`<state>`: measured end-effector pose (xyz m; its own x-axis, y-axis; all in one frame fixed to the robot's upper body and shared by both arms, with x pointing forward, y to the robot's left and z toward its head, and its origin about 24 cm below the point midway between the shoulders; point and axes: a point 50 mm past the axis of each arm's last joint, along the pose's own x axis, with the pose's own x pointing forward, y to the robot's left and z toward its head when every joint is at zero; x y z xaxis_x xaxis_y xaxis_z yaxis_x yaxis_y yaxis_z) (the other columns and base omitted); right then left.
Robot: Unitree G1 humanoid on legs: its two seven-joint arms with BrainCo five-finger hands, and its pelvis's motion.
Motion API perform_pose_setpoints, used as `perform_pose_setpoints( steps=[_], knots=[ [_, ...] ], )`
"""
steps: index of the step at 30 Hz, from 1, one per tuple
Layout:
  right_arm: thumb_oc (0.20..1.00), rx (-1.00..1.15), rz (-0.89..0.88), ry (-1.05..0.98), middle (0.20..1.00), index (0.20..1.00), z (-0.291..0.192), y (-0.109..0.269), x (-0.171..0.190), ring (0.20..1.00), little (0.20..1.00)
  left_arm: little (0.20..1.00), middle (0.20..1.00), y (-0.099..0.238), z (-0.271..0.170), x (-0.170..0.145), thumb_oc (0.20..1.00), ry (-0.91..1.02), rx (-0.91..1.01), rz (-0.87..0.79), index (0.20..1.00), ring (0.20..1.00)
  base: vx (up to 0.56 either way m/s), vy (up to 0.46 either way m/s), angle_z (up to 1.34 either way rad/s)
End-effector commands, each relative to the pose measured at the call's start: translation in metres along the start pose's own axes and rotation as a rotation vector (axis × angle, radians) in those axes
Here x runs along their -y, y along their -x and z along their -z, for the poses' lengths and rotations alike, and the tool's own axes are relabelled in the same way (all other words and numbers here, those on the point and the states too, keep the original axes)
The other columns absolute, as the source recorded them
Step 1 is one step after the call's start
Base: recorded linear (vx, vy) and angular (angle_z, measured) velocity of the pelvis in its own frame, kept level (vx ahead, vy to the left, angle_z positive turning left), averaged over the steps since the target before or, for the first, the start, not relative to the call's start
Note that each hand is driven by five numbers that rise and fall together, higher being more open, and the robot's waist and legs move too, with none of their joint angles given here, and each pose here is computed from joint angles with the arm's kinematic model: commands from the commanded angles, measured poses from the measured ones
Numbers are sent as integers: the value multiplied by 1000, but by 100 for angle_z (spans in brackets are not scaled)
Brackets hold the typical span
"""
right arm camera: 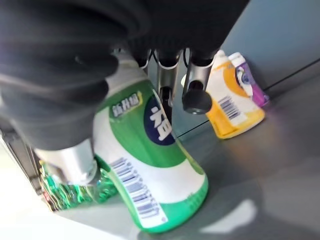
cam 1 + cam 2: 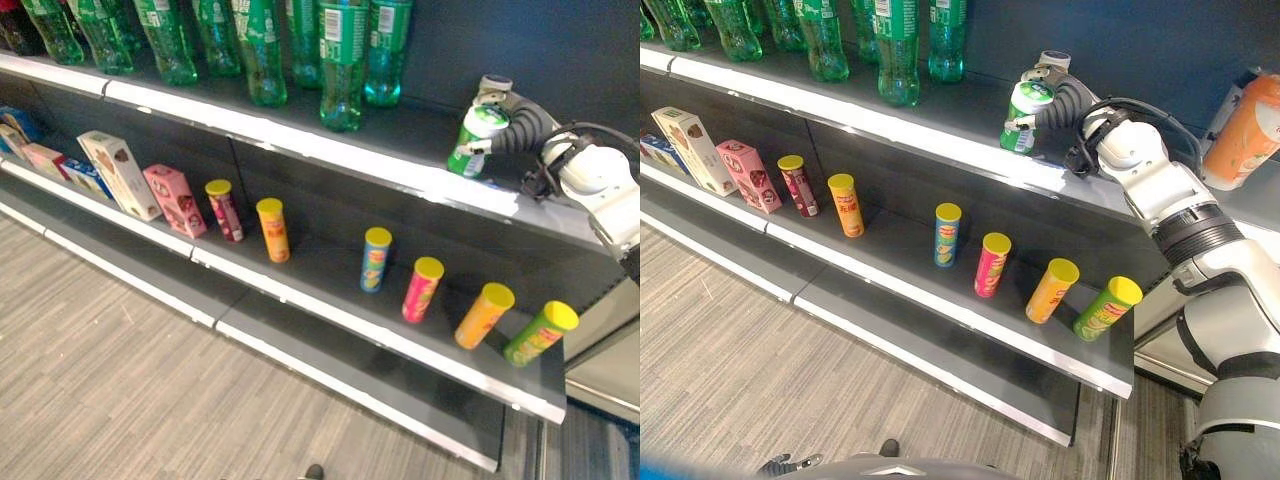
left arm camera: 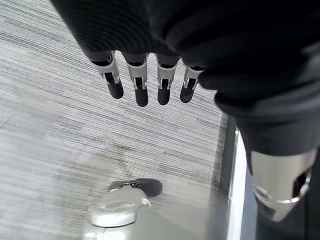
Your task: Put the goods on the table back onto the shelves and tidy them up.
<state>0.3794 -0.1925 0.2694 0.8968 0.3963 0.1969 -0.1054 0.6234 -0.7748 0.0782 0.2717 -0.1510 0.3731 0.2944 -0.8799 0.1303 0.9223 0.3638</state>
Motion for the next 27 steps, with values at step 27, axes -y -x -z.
perform_pose_setpoints(
  steps=[27],
  knots=[
    [200, 30, 2, 120, 200, 200, -28, -15, 24, 200, 200, 1000, 1000, -4, -21, -24, 1000, 10, 60, -27, 1000, 1000, 0, 0, 0]
  ],
)
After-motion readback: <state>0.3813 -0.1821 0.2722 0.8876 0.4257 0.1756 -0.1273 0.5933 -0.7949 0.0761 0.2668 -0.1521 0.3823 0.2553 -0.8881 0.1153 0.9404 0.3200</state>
